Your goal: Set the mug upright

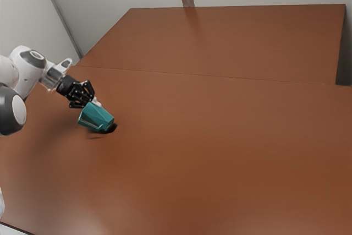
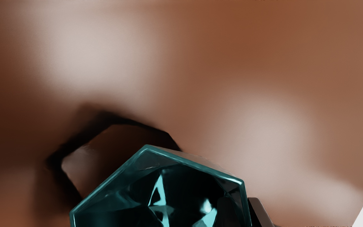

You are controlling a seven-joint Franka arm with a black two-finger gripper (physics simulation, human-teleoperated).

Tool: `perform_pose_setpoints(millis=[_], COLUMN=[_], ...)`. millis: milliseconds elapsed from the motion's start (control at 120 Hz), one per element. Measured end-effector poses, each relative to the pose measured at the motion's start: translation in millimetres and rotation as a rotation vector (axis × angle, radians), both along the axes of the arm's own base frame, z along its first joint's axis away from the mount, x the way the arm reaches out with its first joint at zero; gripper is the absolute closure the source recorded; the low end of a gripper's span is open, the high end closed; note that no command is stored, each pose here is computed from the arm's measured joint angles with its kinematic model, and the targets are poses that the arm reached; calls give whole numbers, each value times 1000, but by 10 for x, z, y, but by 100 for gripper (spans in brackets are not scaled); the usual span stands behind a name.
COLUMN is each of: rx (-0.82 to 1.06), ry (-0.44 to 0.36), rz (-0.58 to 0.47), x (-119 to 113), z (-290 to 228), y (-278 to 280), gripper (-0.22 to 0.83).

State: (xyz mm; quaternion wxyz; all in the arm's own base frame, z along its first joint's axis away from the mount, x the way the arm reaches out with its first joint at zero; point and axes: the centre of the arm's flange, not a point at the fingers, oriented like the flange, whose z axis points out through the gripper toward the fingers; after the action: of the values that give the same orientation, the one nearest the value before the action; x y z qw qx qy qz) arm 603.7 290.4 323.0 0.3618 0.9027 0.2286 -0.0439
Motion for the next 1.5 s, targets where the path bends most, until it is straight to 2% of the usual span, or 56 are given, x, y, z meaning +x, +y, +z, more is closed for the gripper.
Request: perform_pose_setpoints(millis=[167,392,558,683,842,1033,1500], rx=[21,267,529,693,818,847,828], ry=[-11,-49,-68,-112,-182,-218,-150], rz=[-38,-279,-446,-516,-491,-446,-294], x=[45,156,-106,-336,-366,-394,-698], z=[117,723,898,865,786,707,557], y=[-107,-855,-1526,-1940,-2023,-2354,-2987], gripper=[76,78,78,78,78,78,78])
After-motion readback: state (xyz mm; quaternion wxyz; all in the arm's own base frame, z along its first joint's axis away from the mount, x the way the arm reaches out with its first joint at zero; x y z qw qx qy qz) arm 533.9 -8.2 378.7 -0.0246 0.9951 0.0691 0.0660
